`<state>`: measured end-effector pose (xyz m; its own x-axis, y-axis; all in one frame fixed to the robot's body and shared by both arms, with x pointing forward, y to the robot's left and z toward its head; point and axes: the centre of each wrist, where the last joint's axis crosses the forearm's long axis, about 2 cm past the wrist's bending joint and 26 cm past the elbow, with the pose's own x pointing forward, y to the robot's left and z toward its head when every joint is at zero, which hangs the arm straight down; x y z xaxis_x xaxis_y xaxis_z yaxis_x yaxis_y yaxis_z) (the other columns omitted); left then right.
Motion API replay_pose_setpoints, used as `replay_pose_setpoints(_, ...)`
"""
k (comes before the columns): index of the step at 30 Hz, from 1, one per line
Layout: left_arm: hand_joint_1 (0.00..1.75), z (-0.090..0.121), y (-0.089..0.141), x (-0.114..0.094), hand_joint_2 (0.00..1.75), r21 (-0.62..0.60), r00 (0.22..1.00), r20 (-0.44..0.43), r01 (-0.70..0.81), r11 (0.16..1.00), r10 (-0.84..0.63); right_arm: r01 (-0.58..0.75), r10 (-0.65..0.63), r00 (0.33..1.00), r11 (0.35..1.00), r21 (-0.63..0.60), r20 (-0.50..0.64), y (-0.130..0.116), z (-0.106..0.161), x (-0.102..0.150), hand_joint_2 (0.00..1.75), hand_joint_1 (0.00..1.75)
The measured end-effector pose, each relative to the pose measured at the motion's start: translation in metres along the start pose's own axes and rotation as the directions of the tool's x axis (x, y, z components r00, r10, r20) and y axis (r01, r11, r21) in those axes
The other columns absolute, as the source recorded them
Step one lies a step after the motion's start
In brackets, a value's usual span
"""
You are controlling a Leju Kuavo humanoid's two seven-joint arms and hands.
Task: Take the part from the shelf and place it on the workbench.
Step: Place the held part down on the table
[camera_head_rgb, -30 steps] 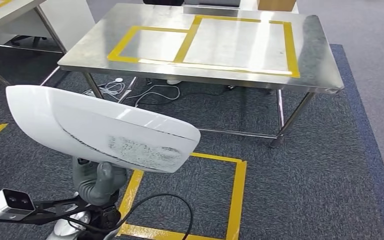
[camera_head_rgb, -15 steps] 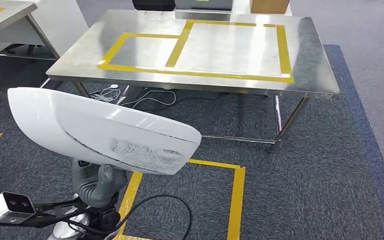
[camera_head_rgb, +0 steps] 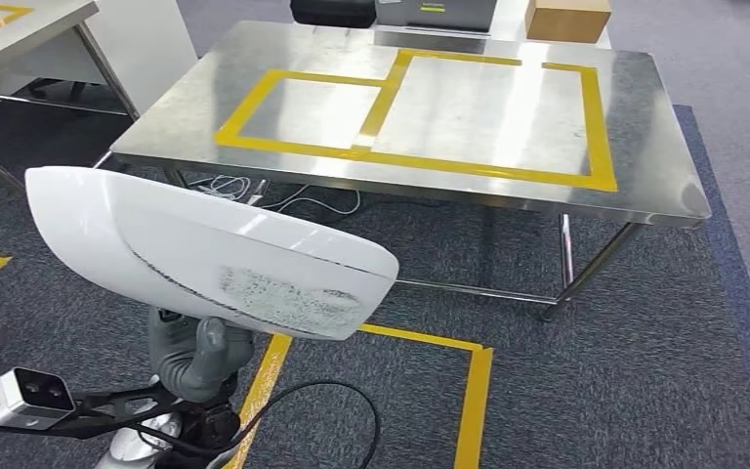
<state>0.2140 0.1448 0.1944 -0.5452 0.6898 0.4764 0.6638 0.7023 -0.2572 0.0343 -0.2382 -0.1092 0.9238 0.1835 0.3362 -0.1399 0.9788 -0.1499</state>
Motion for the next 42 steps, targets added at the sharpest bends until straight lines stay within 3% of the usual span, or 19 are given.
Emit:
replay_pose_setpoints(22, 1.75, 0.0035, -0.0028, -0.0002, 1.75, 0.011, 1.000, -0.010, -0.001, 1.000, 0.001, 0.009, -0.009, 1.000, 1.000, -0.009, 0.001, -0.0001, -0.0005, 0.0023, 1.75, 0.00)
replay_pose_setpoints(42, 1.75, 0.0059, -0.0058, 0.0004, 1.75, 0.004, 1.000, -0.017, -0.006, 1.000, 0.006, 0.127, -0.128, 0.991, 0.992, -0.024, -0.029, -0.0016, 0.0001, -0.0022, 1.75, 0.00)
